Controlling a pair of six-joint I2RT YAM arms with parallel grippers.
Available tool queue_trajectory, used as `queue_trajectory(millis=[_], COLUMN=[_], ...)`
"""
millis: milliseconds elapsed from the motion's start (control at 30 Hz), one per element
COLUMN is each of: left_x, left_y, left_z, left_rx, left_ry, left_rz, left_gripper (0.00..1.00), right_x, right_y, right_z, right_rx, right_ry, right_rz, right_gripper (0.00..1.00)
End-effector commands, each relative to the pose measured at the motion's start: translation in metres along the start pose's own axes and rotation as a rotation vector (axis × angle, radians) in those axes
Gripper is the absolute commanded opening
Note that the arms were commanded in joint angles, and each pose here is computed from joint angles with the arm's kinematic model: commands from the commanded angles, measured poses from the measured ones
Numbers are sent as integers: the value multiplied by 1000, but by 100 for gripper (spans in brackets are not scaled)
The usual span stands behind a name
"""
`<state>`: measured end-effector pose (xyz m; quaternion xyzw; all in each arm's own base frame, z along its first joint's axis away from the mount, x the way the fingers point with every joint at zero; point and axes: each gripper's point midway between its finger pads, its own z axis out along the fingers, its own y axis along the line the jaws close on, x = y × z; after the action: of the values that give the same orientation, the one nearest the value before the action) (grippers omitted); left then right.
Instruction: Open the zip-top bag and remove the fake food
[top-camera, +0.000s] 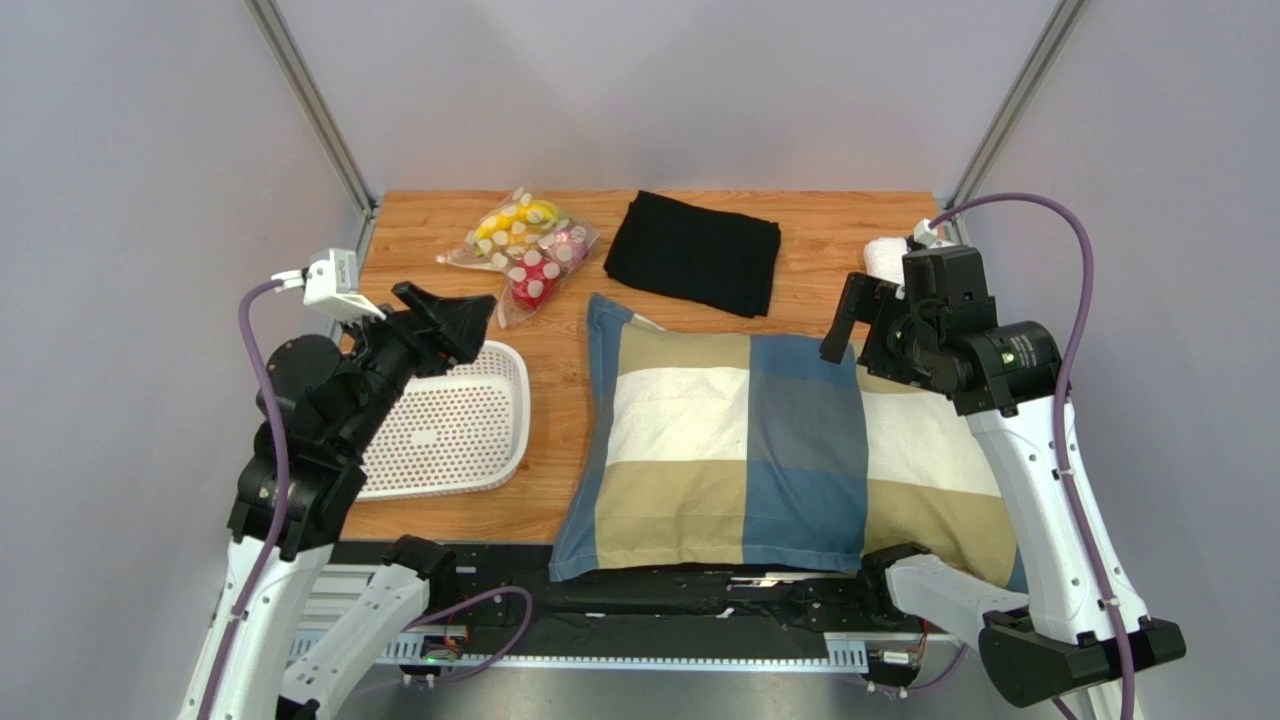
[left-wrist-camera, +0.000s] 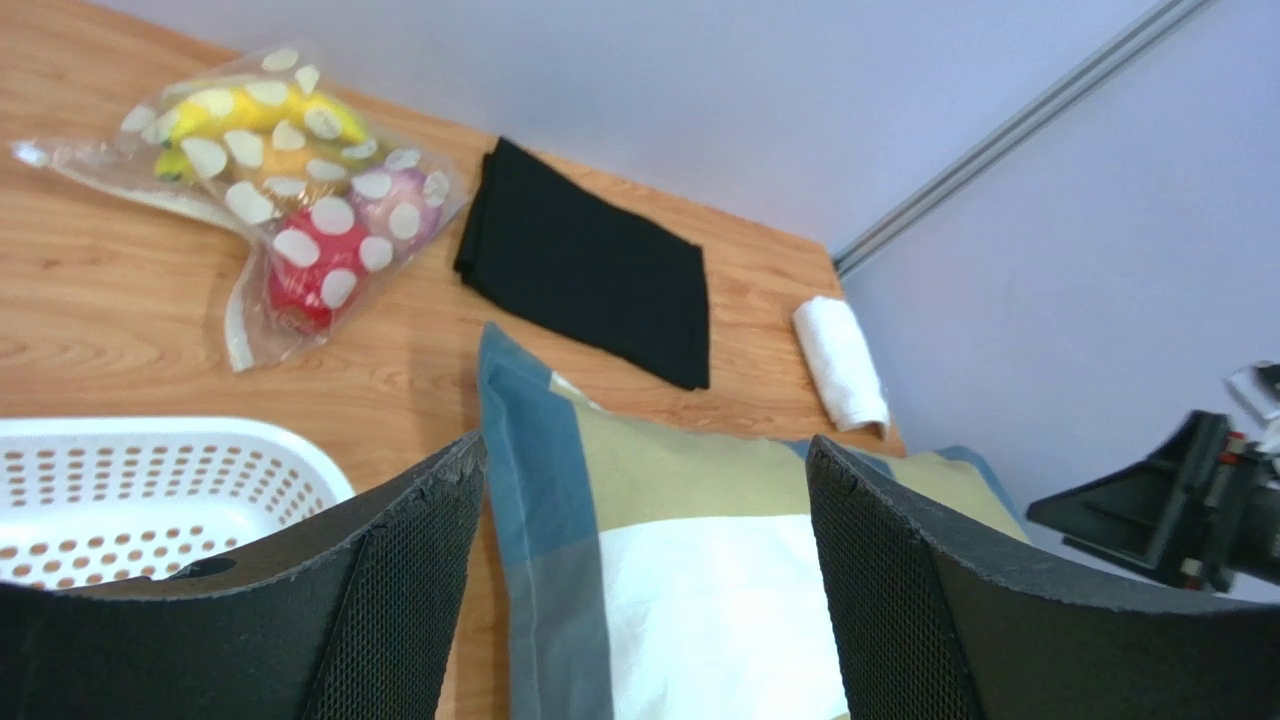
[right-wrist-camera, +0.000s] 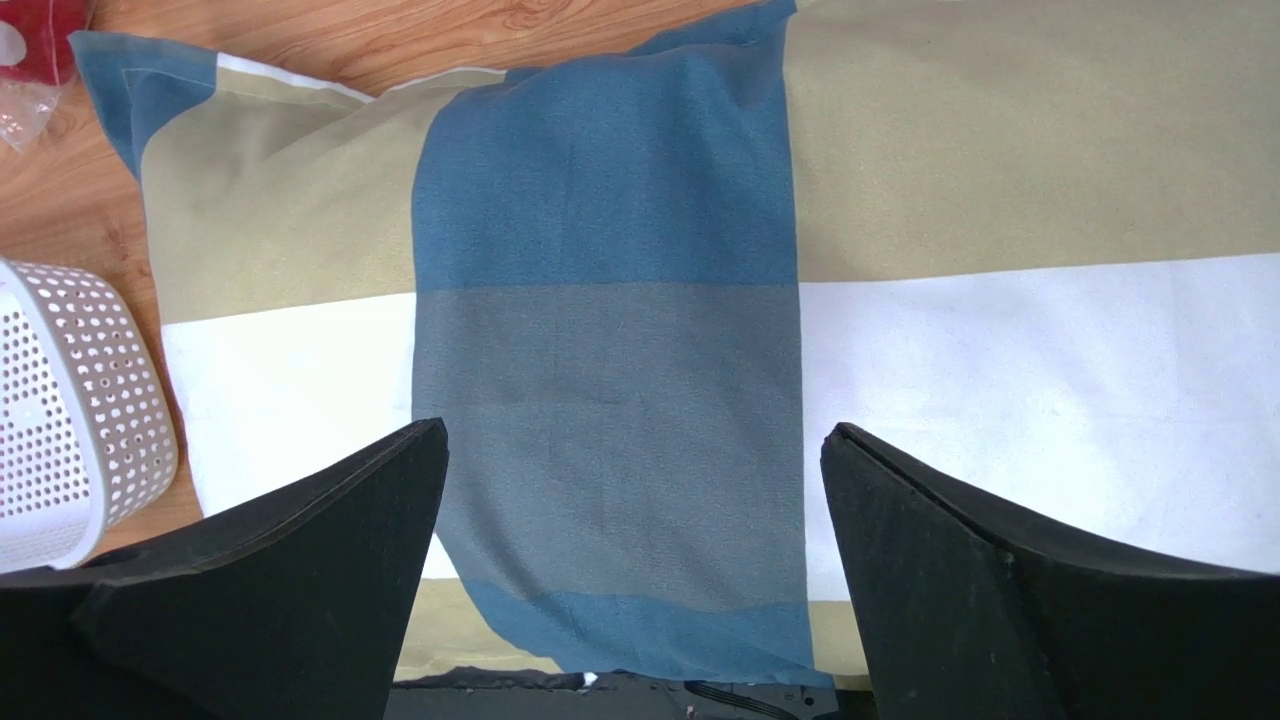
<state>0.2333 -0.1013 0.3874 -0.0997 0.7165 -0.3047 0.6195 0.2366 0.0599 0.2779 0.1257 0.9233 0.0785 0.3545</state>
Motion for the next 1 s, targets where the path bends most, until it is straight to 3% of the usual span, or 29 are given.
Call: queue_trajectory(millis=[0,200,333,433,567,600,667,800,967], left_x=[43,43,45,43,37,57,49,67,82], left_y=[34,61,120,175,231,254,266,313,350], left_z=[15,57,104,149,205,219,240,272,297], left_rx=[-132,-239,-334,-357,-386,-408,-391,-471,-536], left_ry=[157,141,205,183,192,242,215,210,202], left_rz=[19,-4,-280,-368,-421,-482,-500,-584,-644], left_gripper=[82,88,92,91,84,83,82,80,74], right_x=[-8,-1,-2,-6,-18,-22,-31,-46,-47], right_y=[13,27,38,41,44,43,42,23,21], right_z=[-11,-9,-7,-6,-1,3,6,24,51], right_rx=[-71,-148,-194,-206,-184,-165,-138,24,96], right_ry=[-16,25,49,42,27,20,-5,-36,46], right_rz=[-45,-50,-54,-59,-38,-24,7,57,30], right_gripper=[100,100,100,100,100,100,100,100,100])
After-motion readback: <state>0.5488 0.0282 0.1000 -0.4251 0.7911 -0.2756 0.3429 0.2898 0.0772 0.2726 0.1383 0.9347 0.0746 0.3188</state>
